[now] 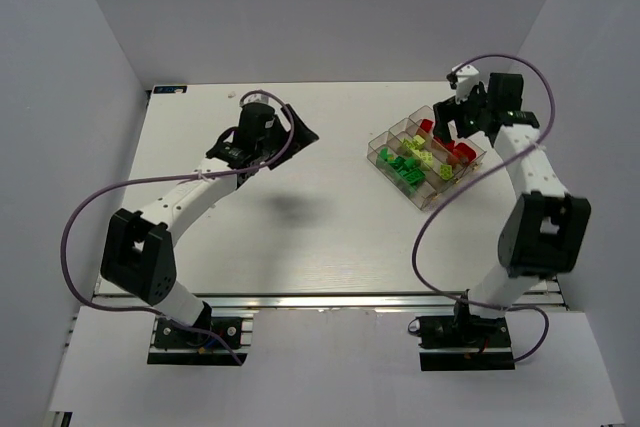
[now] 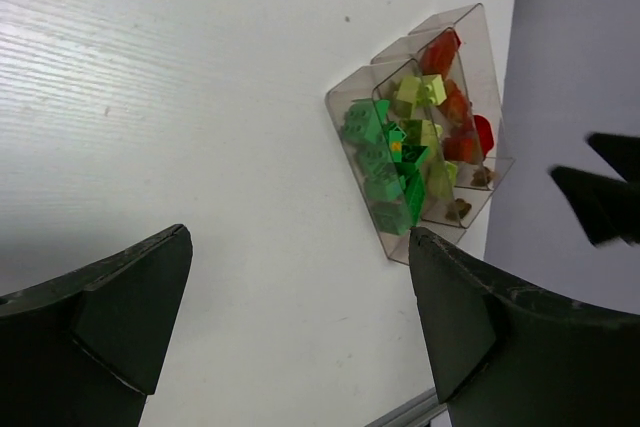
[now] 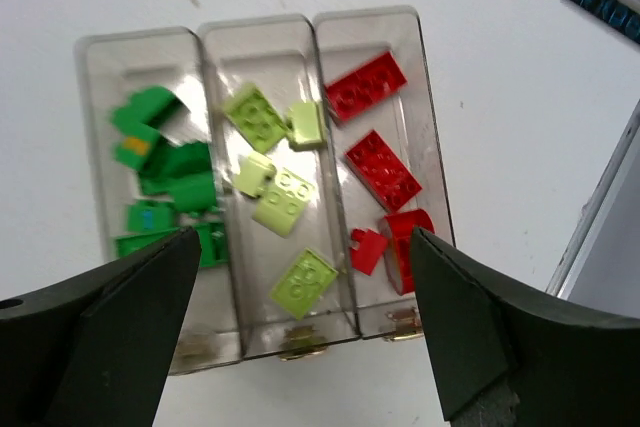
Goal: Sort the legos into containers by color
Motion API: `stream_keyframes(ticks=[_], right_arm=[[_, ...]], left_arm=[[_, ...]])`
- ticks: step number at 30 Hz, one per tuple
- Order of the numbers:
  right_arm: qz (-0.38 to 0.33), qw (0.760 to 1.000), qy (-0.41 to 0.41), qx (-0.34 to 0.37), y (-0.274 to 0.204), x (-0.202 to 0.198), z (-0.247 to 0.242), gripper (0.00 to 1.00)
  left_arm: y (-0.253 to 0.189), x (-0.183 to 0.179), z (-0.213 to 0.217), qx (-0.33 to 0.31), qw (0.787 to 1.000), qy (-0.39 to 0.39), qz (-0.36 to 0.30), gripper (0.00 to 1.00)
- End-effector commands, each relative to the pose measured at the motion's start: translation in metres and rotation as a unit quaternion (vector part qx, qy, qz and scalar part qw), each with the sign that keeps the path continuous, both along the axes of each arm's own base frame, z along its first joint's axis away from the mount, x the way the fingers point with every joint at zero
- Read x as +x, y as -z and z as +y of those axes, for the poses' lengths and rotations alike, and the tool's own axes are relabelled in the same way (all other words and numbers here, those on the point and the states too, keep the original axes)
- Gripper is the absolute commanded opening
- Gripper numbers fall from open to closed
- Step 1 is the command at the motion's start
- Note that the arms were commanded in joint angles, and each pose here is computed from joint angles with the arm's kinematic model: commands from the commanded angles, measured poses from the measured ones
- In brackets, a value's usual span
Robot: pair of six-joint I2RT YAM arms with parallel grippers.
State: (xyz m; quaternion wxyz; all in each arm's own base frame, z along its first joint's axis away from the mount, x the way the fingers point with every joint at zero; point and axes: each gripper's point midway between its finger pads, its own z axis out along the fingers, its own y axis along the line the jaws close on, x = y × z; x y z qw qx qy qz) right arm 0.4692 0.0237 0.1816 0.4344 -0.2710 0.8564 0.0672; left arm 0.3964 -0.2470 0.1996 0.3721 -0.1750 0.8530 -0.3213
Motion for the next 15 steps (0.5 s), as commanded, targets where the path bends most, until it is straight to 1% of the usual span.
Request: stream_keyframes(ticks=[1, 4, 5, 7, 10, 12, 13, 15], right_arm=[[-0.087, 0.993, -0.035, 0.071, -0.055, -0.016, 0.029, 0.89], [-0.073, 0.991, -0.063, 0.098, -0.059, -0.038, 0.046, 0.89], [-0.058, 0.99, -0.069, 0.104, -0.055, -0.045, 0.049, 0.89], [-0.059, 0.988, -0.082, 0.118, -0.059, -0.053, 0.056, 0.89], [-0.061, 0.986, -0.094, 0.127, -0.064, -0.06, 0.061, 0.89], [-0.055, 0.985, -0.106, 0.126, -0.066, -0.069, 0.063, 0.89], [-0.059, 0.984, -0.12, 0.114, -0.066, -0.072, 0.063, 0.89], [-0.05, 0.985, -0.131, 0.098, -0.064, -0.084, 0.062, 0.89]], left_arm=[[-0.021, -0.004, 0.018, 0.022, 0.999, -0.023, -0.014, 0.98], [-0.032, -0.004, 0.025, 0.031, 0.998, -0.035, -0.03, 0.98], [-0.032, -0.006, 0.028, 0.037, 0.998, -0.038, -0.026, 0.98], [-0.039, -0.008, 0.034, 0.05, 0.997, -0.041, -0.035, 0.98], [-0.038, -0.02, 0.045, 0.071, 0.996, -0.042, -0.033, 0.98], [-0.048, -0.03, 0.057, 0.081, 0.994, -0.053, -0.043, 0.98], [-0.045, -0.036, 0.063, 0.092, 0.993, -0.053, -0.044, 0.98], [-0.056, -0.047, 0.075, 0.099, 0.991, -0.063, -0.059, 0.98]])
